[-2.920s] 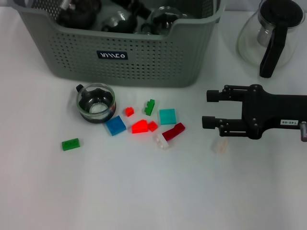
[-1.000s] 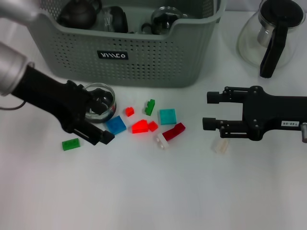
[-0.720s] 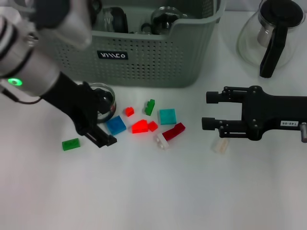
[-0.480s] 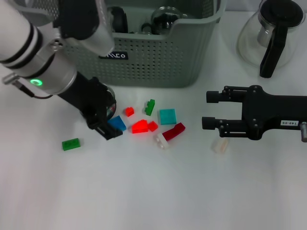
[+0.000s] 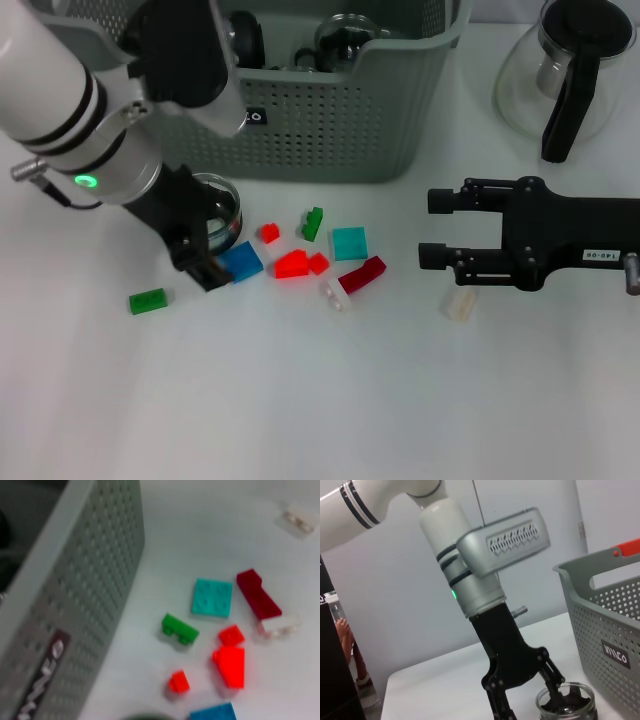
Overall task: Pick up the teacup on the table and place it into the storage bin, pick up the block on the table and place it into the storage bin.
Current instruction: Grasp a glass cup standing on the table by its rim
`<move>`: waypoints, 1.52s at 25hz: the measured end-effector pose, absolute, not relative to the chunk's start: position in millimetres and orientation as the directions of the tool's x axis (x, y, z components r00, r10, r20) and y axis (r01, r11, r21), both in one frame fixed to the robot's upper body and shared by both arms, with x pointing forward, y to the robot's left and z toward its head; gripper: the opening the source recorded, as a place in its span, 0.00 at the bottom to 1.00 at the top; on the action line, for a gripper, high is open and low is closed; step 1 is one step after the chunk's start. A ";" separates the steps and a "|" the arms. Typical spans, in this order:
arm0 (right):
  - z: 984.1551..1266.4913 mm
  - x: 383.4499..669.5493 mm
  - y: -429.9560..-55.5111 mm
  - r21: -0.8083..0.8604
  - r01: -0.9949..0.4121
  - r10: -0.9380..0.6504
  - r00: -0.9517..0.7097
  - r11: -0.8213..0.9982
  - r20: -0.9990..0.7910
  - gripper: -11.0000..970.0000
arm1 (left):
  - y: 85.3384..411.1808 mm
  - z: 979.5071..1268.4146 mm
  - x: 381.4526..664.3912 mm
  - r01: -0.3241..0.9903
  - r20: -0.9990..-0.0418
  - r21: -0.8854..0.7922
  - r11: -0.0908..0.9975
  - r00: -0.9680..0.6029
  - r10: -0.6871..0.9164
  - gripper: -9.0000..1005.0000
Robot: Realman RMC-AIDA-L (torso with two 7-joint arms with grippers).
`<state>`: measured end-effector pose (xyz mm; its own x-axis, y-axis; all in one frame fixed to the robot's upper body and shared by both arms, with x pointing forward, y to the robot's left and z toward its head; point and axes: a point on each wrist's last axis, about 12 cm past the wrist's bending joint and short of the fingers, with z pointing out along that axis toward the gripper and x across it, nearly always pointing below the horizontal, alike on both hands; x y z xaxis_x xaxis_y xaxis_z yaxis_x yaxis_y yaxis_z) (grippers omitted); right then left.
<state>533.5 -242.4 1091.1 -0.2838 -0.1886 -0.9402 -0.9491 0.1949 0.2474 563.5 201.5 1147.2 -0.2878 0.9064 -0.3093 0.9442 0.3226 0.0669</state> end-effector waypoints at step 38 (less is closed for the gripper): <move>1091.9 534.2 -241.2 0.261 -0.946 -0.187 -0.296 0.192 -0.937 0.77 | 197.4 1126.5 557.7 0.932 -0.238 -0.015 0.362 -0.355 0.904 0.60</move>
<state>534.2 -241.2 1091.9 -0.2964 -0.1865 -0.9367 -0.9460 0.1924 0.2610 557.7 197.4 1126.5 -0.3551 0.9040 -0.2382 0.9320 0.3620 -0.0153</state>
